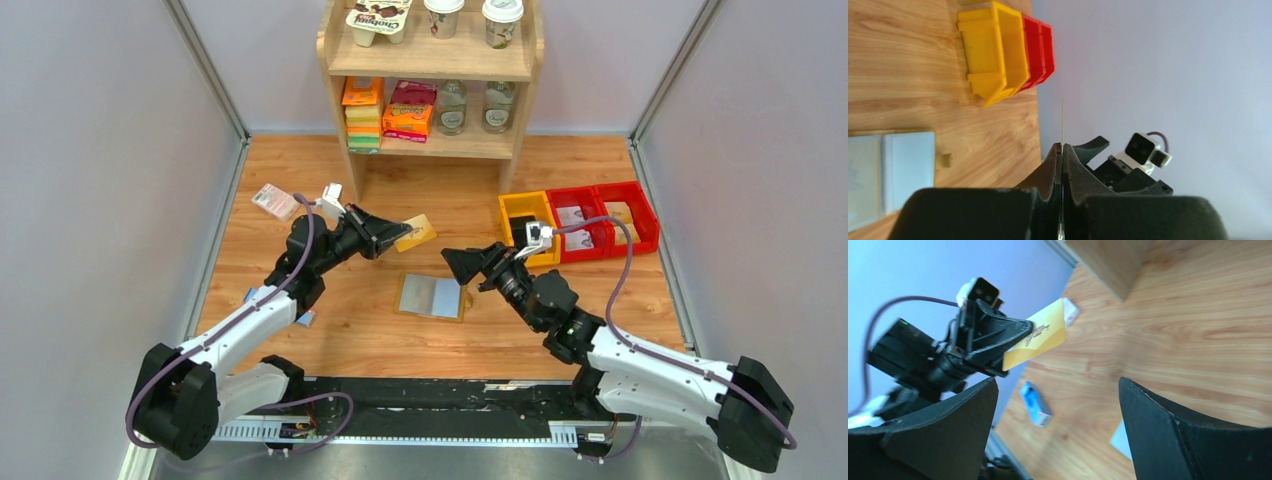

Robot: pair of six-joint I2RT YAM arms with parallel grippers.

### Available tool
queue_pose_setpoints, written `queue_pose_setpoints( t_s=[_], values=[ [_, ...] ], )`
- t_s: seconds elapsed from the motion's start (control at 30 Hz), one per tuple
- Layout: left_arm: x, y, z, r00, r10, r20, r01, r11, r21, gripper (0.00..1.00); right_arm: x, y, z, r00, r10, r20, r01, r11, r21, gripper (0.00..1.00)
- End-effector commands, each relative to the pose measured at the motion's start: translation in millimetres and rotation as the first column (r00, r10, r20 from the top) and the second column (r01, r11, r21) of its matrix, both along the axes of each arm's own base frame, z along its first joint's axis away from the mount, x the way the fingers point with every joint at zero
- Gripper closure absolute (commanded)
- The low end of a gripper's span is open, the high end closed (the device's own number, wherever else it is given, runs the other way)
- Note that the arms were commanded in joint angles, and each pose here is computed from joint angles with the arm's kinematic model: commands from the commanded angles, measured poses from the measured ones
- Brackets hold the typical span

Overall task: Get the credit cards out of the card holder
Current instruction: Place the credit card in the storage box.

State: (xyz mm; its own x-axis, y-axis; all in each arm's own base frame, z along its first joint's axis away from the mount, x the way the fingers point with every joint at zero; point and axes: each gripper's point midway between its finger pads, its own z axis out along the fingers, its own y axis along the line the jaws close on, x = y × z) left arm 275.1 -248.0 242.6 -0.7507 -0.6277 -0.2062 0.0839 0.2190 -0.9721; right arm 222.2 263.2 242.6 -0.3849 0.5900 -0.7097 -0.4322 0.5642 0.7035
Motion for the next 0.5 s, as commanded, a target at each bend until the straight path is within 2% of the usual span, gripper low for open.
queue_pose_setpoints(
  t_s=[0.0, 0.2, 0.47],
  values=[
    [-1, 2, 47, 0.995, 0.036, 0.093, -0.02, 0.986, -0.163, 1.0, -8, 22, 55, 0.991, 0.133, 0.02, -0.131, 0.927, 0.351, 0.08],
    [-8, -3, 59, 0.994, 0.054, 0.098, -0.032, 0.978, -0.207, 1.0, -3, 52, 74, 0.971, 0.228, 0.074, -0.237, 0.864, 0.444, 0.17],
    [-10, -2, 62, 0.992, 0.077, 0.104, -0.052, 0.973, -0.226, 1.0, 13, 62, 94, 0.971, 0.211, 0.112, -0.239, 0.843, 0.482, 0.3]
  ],
)
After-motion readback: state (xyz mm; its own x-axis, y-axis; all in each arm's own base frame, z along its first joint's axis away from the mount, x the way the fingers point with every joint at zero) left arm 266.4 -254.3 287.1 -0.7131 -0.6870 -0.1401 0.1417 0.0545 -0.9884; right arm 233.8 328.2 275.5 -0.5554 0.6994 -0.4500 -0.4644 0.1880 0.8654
